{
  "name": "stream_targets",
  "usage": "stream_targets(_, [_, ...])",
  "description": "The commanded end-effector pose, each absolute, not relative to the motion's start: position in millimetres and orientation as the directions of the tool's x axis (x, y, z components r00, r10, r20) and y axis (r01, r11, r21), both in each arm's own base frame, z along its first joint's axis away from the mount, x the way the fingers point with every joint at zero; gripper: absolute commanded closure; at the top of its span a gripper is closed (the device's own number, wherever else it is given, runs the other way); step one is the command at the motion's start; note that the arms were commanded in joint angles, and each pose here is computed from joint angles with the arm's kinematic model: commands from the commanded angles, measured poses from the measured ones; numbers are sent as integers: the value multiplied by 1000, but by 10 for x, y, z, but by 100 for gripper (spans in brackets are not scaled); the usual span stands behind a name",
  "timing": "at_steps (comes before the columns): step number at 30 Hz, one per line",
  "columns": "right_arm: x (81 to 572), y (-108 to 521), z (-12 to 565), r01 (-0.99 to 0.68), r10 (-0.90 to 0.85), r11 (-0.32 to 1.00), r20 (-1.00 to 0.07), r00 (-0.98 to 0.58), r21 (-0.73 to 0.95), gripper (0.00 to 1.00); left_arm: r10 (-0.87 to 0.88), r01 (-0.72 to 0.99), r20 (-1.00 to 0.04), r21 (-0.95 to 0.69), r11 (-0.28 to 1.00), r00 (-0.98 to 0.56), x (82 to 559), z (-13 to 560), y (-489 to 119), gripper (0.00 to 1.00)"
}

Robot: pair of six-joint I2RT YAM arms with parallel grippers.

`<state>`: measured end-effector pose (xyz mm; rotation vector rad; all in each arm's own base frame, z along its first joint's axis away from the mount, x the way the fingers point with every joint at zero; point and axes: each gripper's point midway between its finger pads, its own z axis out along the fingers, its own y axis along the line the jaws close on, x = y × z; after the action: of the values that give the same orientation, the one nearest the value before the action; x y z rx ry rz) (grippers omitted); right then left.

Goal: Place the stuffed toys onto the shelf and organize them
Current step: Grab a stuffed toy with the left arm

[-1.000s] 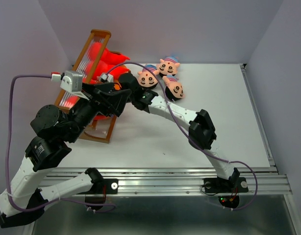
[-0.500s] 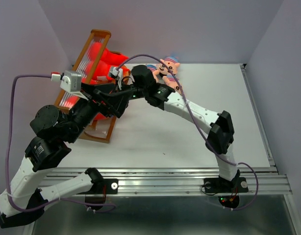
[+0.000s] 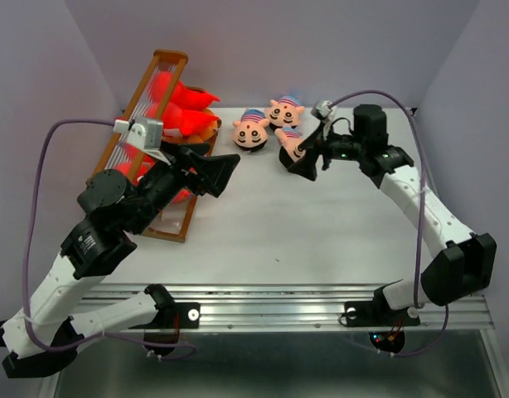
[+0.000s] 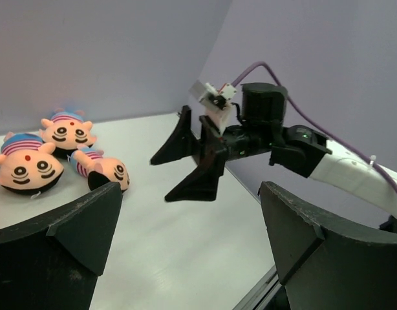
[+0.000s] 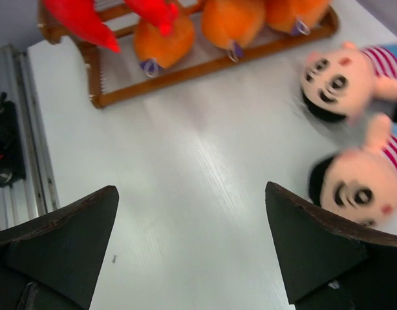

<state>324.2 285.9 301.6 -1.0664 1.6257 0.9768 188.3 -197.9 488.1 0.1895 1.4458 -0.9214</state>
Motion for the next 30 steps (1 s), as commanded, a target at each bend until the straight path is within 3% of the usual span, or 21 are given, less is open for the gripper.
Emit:
stream_targets(1, [3325,1969,2931,-883,-184,458,-961,-206,101,0,-405,641,-899,-410,649,-166,2092,4724,-2257,1])
stream_targets(6, [3225,1376,2553,-812,-192,566,-935,-298,142,0,-347,650,-909,-409,640,-231,2361,4375,-2500,1])
stream_targets(8, [3075,1162,2240,-783,-188,599,-921,-341,168,0,-296,645,-896,-444,622,-332,2748,3932,-2853,1])
stream_targets(13, [2979,1074,1954,-767,-177,605,-902,-393,215,0,-275,633,-889,-455,626,-367,3097,3689,-3139,2])
stream_targets(20, [2955,1030,1815,-757,-172,607,-890,-421,241,0,-220,531,-882,-433,728,-417,3923,2959,-3531,2])
stream_targets(30, [2956,964,1755,-745,-189,632,-889,-417,215,0,-220,402,-893,-382,832,-393,4891,2331,-3606,4])
